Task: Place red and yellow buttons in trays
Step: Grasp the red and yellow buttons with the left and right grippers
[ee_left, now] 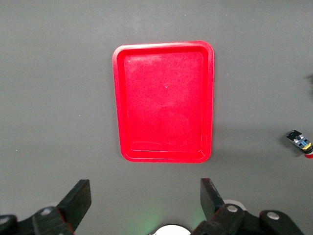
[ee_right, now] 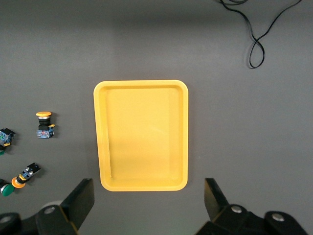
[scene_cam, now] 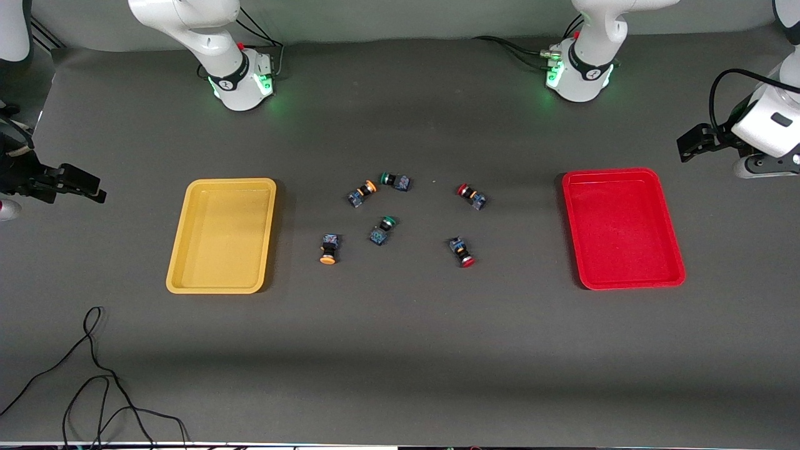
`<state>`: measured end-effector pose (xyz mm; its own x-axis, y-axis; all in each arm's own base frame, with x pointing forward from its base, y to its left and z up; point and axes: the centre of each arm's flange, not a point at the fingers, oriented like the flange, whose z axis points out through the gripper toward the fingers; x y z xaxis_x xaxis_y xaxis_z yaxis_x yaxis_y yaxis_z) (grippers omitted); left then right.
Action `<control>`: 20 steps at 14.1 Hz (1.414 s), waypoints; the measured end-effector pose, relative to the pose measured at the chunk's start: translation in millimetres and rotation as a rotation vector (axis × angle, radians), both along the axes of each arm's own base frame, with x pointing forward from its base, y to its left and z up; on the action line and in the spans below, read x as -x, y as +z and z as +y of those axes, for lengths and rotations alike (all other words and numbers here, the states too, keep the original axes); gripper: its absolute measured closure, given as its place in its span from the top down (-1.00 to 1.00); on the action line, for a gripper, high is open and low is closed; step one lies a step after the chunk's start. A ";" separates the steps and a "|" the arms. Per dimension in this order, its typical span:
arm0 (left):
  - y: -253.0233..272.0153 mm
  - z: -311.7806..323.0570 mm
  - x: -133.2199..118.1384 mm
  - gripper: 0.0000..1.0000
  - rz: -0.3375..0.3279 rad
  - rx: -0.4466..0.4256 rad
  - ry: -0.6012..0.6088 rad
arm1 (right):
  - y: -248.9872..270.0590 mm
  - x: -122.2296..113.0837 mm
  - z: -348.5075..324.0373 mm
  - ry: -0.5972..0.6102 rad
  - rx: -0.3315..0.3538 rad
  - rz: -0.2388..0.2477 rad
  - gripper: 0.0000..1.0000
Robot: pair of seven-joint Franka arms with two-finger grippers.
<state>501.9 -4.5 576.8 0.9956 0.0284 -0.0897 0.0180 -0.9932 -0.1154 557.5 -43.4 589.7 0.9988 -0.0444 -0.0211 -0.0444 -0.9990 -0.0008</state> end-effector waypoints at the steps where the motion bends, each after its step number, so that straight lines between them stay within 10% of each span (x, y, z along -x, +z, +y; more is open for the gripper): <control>1: -0.1 0.0 0.1 0.99 0.001 0.000 0.000 | -0.2 0.2 0.0 0.000 0.000 0.002 1.00; 10: -5.2 -18.2 3.6 0.99 0.041 -0.002 -0.024 | -44.3 2.3 76.1 -0.031 0.002 0.062 1.00; 20: -132.3 -244.1 1.0 0.99 0.136 0.011 0.295 | -168.3 110.5 365.5 -0.665 0.013 0.012 1.00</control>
<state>500.9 -248.6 444.4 0.9235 0.3121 -0.2231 0.2903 -0.9487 -0.1254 447.0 322.0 421.3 0.7584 -0.6512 -0.0274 -0.6510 -0.7589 0.0151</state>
